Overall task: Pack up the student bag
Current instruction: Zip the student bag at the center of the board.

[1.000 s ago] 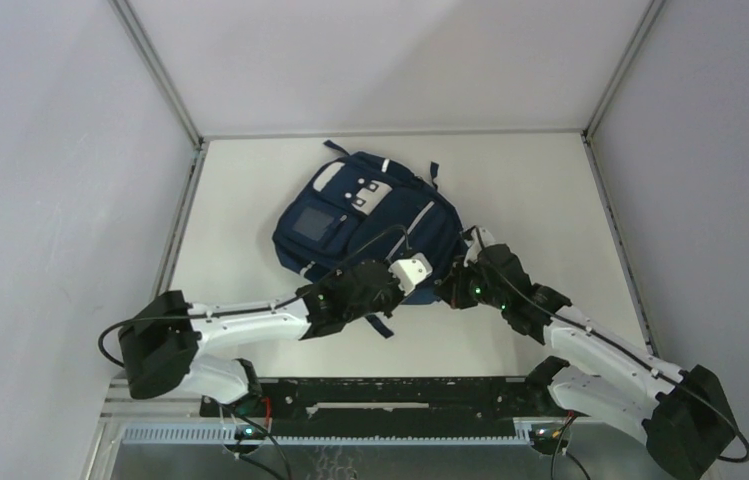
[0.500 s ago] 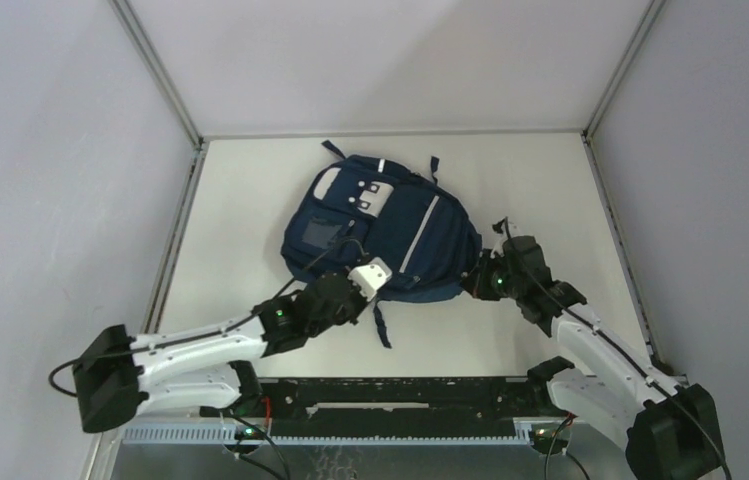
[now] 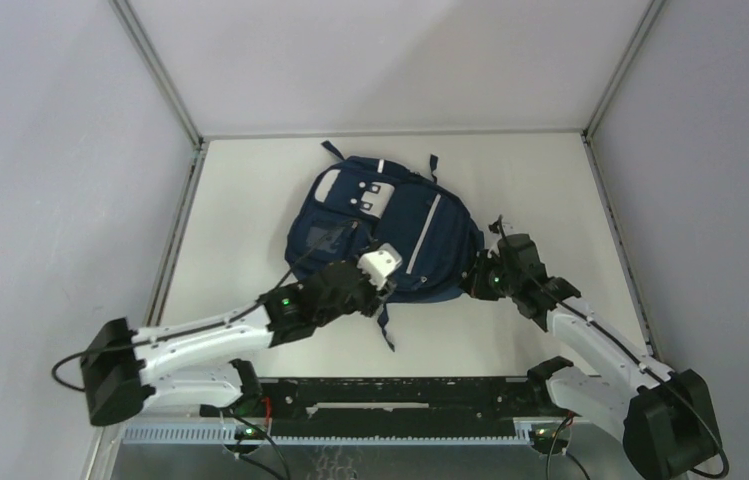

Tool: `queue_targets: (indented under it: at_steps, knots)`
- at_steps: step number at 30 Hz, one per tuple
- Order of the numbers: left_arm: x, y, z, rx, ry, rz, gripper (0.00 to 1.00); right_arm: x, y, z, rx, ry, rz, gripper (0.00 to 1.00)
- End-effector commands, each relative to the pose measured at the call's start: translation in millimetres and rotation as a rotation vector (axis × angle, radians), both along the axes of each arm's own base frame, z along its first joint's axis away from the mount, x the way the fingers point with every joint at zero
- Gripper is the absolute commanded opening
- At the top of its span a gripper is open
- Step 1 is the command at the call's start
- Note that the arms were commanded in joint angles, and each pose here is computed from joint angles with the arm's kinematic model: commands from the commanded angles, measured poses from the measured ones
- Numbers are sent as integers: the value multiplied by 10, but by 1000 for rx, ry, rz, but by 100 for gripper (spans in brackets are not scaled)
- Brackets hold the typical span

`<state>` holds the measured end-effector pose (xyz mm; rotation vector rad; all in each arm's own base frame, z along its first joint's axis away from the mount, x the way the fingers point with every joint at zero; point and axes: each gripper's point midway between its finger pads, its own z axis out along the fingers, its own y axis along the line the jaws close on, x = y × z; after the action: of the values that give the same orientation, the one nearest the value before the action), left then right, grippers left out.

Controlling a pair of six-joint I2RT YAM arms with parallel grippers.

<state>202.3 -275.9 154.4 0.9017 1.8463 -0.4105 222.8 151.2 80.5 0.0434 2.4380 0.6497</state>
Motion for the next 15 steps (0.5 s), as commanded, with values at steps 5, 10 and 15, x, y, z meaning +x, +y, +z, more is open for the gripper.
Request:
queue_targets:
  at_steps: [5,10,15]
  knots:
    - [-98,-1030,320,-73,-31,-246,65,52,83,389,78,-88,11,0]
    - [-84,-1365,318,-100,-28,-295,65,31,74,398,79,-87,10,0]
    - [17,-1524,235,-87,-41,-286,65,38,74,403,82,-89,13,0]
